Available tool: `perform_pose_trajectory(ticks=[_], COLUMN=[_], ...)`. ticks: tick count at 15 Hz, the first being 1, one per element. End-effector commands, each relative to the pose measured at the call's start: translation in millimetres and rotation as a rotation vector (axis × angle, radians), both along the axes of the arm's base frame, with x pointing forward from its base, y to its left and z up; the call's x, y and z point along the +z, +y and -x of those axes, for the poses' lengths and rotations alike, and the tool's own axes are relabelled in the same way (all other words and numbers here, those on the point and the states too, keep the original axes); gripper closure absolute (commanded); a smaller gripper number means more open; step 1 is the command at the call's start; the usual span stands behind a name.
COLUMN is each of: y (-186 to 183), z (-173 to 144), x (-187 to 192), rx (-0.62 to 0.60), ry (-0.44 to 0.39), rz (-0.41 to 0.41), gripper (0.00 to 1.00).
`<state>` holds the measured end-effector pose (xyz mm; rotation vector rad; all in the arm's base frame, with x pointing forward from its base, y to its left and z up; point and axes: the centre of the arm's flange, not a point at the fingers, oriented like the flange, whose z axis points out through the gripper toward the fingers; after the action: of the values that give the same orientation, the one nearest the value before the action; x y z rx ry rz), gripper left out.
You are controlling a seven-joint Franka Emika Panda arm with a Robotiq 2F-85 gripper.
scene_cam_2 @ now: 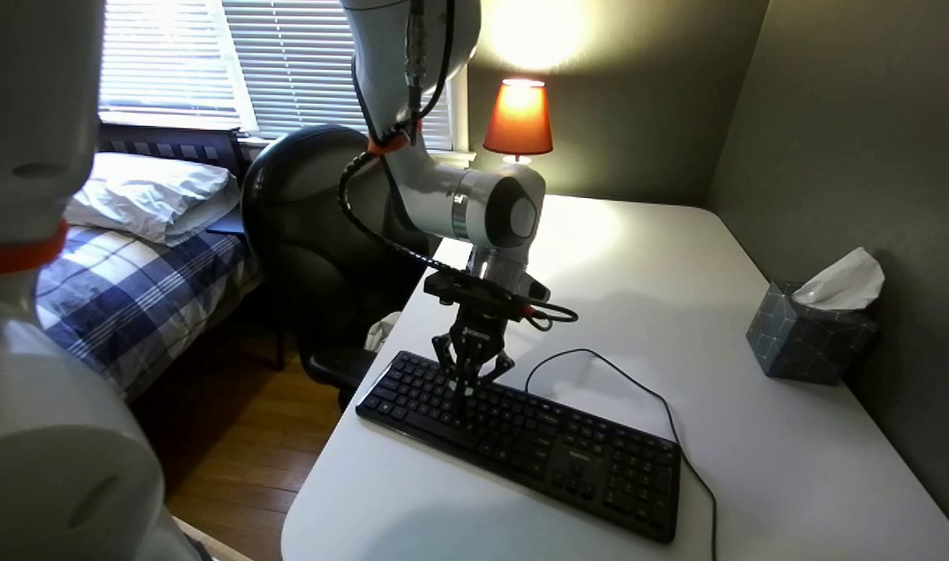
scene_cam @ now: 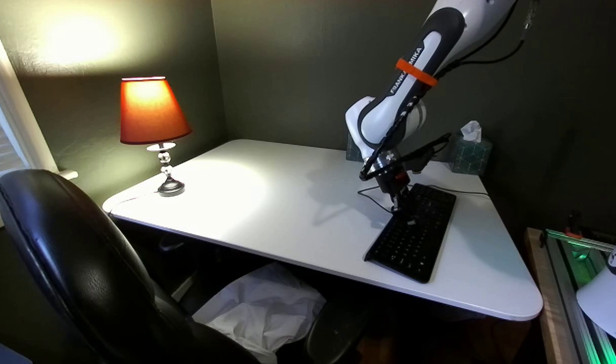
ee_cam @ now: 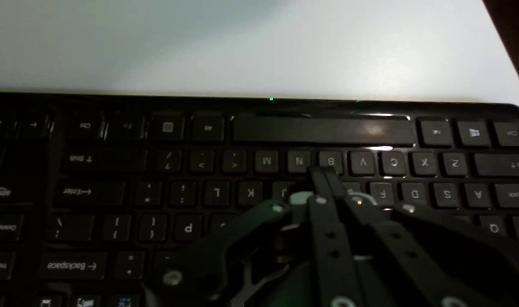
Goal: Press a key on the keyboard.
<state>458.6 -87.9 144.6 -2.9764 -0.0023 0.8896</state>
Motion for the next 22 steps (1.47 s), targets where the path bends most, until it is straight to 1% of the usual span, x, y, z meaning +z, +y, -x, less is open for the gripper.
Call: perform_pose_trajectory(ticks=[1, 2, 3, 4, 5, 10, 13, 14, 15, 20, 21, 22], y=[1.7, 1.7, 1.6, 1.3, 0.9, 0.1, 0.2, 0.2, 0.3, 0.3, -1.8, -1.8], z=[10.8, 11.4, 12.4, 12.8, 13.6, 21.0, 25.5, 26.9, 28.6, 33.2, 20.1, 21.4], x=[19.6, 23.7, 27.8, 31.4, 35.1, 51.8, 59.4, 61.7, 64.0, 70.6, 66.8, 68.1], rx=[-0.005, -0.008, -0.008, -0.014, -0.014, -0.021, -0.026, -0.026, -0.03, -0.047, -0.022, -0.024], ry=[-0.041, -0.049, -0.061, -0.07, -0.08, -0.12, -0.151, -0.16, -0.167, -0.197, -0.165, -0.167], rz=[-0.001, -0.002, -0.004, -0.005, -0.002, 0.003, 0.008, 0.009, 0.011, 0.024, 0.02, 0.021], gripper=[1.0, 1.0, 0.74, 0.73, 0.68, 0.31, 0.07, 0.02, 0.0, 0.0, 0.0, 0.0])
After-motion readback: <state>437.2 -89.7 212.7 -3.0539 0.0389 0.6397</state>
